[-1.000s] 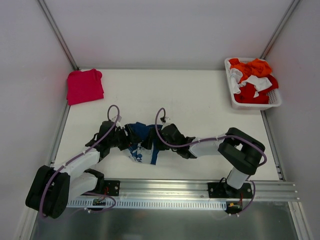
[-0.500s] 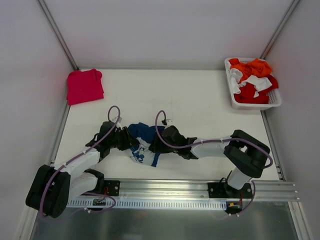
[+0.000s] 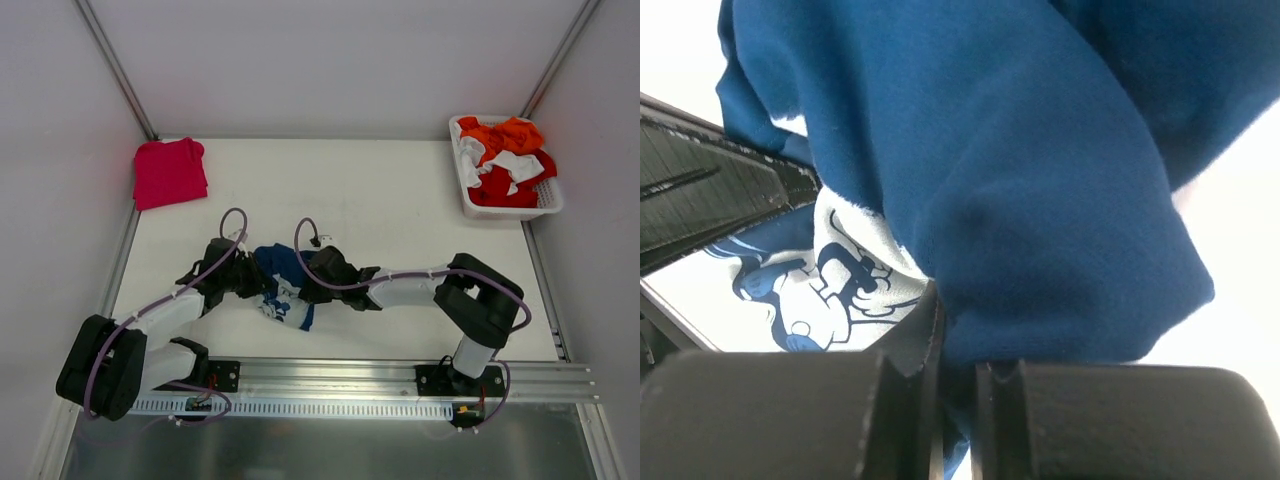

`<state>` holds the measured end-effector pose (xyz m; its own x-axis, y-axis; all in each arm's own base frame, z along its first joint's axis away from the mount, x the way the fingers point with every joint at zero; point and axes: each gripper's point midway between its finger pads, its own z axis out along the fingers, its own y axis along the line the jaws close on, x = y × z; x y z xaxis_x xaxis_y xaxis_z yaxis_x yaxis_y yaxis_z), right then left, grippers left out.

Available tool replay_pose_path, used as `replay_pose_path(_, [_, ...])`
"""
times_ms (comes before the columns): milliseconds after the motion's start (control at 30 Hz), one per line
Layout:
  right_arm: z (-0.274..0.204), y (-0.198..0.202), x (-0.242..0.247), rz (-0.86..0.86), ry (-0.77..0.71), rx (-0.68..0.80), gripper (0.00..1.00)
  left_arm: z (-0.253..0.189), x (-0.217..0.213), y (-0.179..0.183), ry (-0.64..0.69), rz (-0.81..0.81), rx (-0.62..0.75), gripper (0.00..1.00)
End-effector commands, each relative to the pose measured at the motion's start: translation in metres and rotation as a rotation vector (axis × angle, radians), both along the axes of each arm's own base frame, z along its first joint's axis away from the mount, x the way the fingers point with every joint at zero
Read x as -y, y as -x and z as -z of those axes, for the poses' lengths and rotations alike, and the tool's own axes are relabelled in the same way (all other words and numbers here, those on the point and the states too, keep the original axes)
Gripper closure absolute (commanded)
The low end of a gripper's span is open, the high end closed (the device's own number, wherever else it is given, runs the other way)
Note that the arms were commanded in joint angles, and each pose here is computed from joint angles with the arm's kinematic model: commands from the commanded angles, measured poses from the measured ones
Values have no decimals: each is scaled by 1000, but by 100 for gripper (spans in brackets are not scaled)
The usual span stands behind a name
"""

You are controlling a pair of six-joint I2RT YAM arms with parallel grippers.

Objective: Fold and stack the t-shirts
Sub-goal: Put the neatly folded tshirt into the corner of the board with both arms

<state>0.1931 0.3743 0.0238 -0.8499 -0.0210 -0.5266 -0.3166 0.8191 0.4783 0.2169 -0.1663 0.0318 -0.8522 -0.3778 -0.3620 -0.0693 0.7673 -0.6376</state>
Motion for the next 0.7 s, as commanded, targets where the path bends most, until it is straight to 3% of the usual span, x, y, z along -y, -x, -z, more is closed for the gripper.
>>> replay_pose_path(0, [9, 5, -1, -56, 81, -13, 99, -19, 6, -19, -30, 33, 69, 100])
replay_pose_path(200, [-35, -23, -5, -138, 194, 100, 99, -62, 0, -53, -118, 6, 166, 100])
replay_pose_path(333, [-92, -69, -34, -164, 120, 160, 100, -106, -7, -90, -190, -37, 243, 100])
replay_pose_path(467, [-117, -104, -59, -213, 65, 176, 99, -106, -19, -114, -197, -74, 211, 100])
replay_pose_path(667, [-115, -152, -93, -268, -1, 137, 100, -68, -42, -132, -267, -121, 111, 100])
